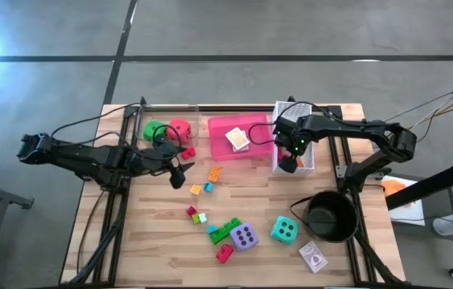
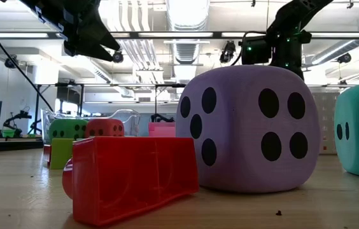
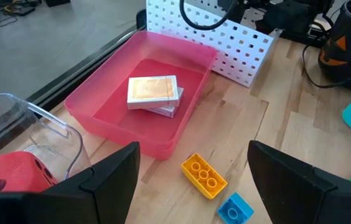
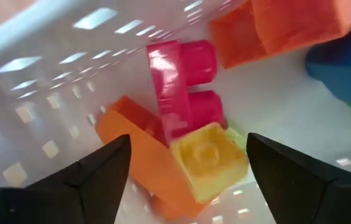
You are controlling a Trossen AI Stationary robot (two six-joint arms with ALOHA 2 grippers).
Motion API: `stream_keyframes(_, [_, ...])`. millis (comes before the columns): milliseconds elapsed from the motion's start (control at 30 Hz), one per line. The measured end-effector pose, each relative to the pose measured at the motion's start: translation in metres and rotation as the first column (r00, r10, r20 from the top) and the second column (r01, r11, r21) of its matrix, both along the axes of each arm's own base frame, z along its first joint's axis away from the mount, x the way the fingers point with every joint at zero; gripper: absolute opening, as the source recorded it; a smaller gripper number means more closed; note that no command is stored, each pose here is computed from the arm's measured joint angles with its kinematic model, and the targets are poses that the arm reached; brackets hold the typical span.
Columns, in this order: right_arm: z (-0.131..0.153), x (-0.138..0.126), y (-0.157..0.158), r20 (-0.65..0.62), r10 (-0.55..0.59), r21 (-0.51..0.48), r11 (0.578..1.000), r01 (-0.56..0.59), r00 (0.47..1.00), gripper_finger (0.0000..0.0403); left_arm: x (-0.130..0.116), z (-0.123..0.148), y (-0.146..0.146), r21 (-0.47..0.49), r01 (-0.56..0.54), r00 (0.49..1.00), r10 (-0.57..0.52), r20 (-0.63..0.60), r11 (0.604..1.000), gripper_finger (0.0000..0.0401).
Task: Pick & Place Toys
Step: Put the left small light yellow game piece into the white bin, then put the small light yellow game piece into the white bin
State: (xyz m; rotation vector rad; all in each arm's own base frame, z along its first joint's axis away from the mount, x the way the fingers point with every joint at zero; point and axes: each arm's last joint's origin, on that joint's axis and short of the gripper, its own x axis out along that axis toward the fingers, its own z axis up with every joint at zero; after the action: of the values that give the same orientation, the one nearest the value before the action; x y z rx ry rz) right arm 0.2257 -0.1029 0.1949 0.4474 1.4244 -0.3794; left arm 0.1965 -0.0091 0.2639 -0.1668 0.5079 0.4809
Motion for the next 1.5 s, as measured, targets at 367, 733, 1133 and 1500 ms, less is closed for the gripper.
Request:
stream_keyframes(367, [0.014,0.008,-0.003,0.039,0.031,-0.030,0.999,-0.030,0.999,0.0320,0.000,-0.001,0.000,-0.001,0.000,1.000,0.000,0.000,1.000,0.0300])
stream_keyframes(733, [0.028,0.007,-0.005,-0.004,0.035,-0.066,0.997,-0.035,0.999,0.0301,0.000,-0.001,0.000,-0.014,-0.008,1.000,0.009,0.006,1.000,0.0300])
stream_keyframes(1133, [0.064,-0.004,0.011,0.051,-0.047,-0.076,0.996,0.050,0.998,0.0213,0.013,-0.016,-0.006,-0.131,0.104,0.992,-0.113,-0.064,0.986,0.0300])
stream_keyframes(1500, [0.083,-0.012,0.052,0.205,-0.011,-0.084,0.996,0.029,0.979,0.0167,0.021,-0.045,-0.016,-0.288,0.098,0.958,-0.169,-0.233,0.953,0.0300])
